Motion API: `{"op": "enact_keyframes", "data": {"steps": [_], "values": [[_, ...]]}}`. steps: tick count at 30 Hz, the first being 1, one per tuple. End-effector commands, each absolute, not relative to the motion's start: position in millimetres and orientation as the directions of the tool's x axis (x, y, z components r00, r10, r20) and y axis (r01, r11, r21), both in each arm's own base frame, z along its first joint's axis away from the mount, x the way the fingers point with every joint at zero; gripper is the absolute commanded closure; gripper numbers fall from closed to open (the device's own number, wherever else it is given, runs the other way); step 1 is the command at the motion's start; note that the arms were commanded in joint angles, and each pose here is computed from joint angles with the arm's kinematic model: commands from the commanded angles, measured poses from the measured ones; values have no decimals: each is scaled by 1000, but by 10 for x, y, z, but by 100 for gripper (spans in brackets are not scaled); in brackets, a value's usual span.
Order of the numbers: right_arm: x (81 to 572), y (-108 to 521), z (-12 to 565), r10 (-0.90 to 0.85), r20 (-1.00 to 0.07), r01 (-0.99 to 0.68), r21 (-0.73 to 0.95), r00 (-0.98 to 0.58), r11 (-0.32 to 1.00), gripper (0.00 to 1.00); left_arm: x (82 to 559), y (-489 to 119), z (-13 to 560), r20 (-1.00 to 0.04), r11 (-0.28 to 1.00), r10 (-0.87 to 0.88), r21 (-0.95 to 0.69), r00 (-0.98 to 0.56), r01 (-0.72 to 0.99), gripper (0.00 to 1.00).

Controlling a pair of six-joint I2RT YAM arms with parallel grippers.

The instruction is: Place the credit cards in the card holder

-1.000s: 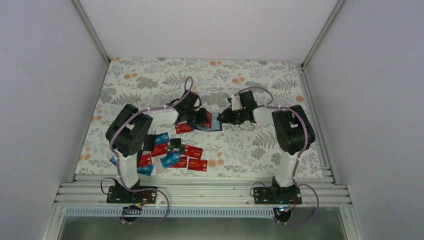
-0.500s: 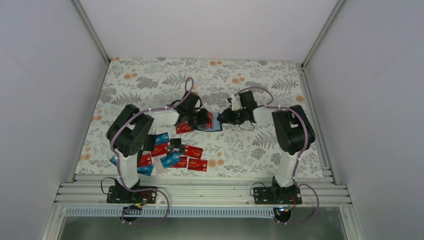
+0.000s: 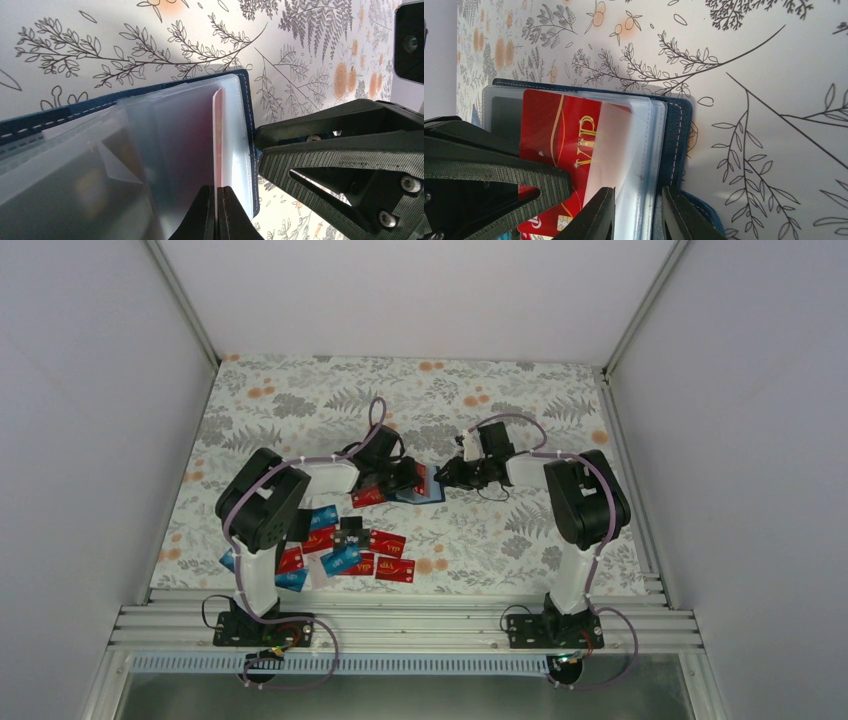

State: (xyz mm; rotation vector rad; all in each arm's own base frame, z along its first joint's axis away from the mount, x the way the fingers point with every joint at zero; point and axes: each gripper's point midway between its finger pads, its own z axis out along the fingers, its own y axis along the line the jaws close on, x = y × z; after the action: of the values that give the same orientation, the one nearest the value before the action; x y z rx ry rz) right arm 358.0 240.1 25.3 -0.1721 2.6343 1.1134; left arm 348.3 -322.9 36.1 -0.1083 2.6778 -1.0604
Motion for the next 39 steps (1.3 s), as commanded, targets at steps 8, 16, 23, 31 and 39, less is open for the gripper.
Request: {"op": "enact_keyframes", "data": {"steps": [8,16,23,31,39], "values": [[3147,2291,-89,-30,-131,-110,660,-991,743,74,3221,-3233,30,-116,762,-150,-647,-982,-40,98],[3127,2293,-128,-32,-124,-107,661,-992,743,74,3096,-3208,-22,-73,762,-159,-643,-985,-76,97],[3116,2291,-128,-33,-126,-109,661,-992,743,74,3077,-3228,23,-79,759,-155,-648,-985,-67,87],[3109,2288,-132,-33,-125,-109,662,-992,742,74,3105,-3172,153,-114,789,-147,-612,-982,-47,68],[3079,2296,-148,-37,-120,-108,664,-992,740,74,3095,-3151,194,-130,820,-120,-572,-984,-25,41]]}}
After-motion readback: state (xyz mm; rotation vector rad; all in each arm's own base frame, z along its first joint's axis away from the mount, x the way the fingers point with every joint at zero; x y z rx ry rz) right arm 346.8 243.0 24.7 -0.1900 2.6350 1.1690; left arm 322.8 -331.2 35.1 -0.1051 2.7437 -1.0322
